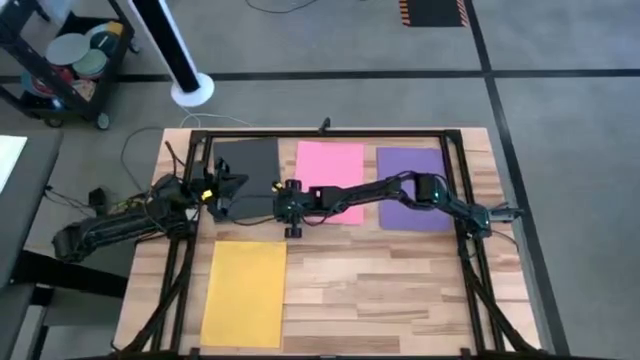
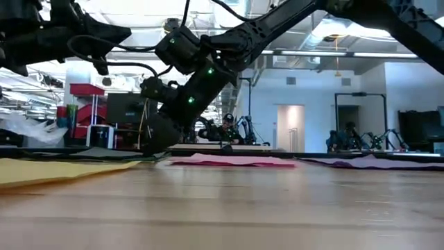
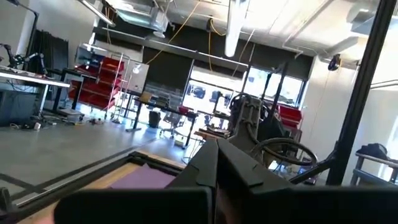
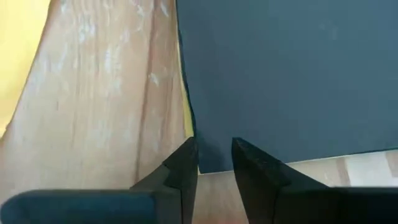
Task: Organize paper
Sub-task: Put the black paper to the bottom right of the table
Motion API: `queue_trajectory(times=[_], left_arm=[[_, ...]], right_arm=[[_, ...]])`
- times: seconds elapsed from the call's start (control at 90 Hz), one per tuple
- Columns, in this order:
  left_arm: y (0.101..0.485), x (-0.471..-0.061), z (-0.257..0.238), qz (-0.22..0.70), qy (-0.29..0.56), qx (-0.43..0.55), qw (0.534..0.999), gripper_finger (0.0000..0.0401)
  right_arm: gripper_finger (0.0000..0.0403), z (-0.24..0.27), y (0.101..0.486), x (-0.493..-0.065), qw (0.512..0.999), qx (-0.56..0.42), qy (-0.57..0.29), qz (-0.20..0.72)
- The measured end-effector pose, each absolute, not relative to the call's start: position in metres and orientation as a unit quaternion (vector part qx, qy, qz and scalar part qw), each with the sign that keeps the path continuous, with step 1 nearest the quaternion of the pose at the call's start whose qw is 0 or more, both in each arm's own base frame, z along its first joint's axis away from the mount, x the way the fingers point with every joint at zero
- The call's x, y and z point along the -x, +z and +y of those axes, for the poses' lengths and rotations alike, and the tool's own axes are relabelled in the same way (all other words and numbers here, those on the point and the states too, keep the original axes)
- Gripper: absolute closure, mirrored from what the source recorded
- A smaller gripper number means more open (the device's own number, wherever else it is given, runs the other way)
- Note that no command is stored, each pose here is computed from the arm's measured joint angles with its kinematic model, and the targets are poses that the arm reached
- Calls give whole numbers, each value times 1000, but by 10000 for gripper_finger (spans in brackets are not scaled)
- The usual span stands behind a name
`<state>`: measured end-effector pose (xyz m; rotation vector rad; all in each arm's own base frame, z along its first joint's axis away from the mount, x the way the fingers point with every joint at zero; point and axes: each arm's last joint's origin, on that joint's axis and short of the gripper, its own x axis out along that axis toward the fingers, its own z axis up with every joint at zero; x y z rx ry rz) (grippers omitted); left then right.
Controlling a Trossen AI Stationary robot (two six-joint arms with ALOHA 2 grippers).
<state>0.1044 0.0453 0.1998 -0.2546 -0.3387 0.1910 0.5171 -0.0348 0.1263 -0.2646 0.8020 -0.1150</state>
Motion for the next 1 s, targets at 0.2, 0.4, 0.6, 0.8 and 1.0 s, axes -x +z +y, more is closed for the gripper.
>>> queue_trajectory(times=[0.2,0.4,0.6,0.8,1.0], left_arm=[[199,-104,45,-167,95,125,973,401],[199,-104,45,-165,96,122,974,401],[199,-105,45,-165,96,121,974,401],[199,-105,45,-165,95,122,974,401],[200,-104,45,-168,94,125,973,401]], right_arm=[[256,-37,119,-518,910,124,-52,393],[227,-38,114,-519,910,109,-63,394],[280,-38,114,-518,910,100,-63,398],[365,-31,113,-518,909,103,-57,399],[400,-26,118,-520,907,107,-55,404]])
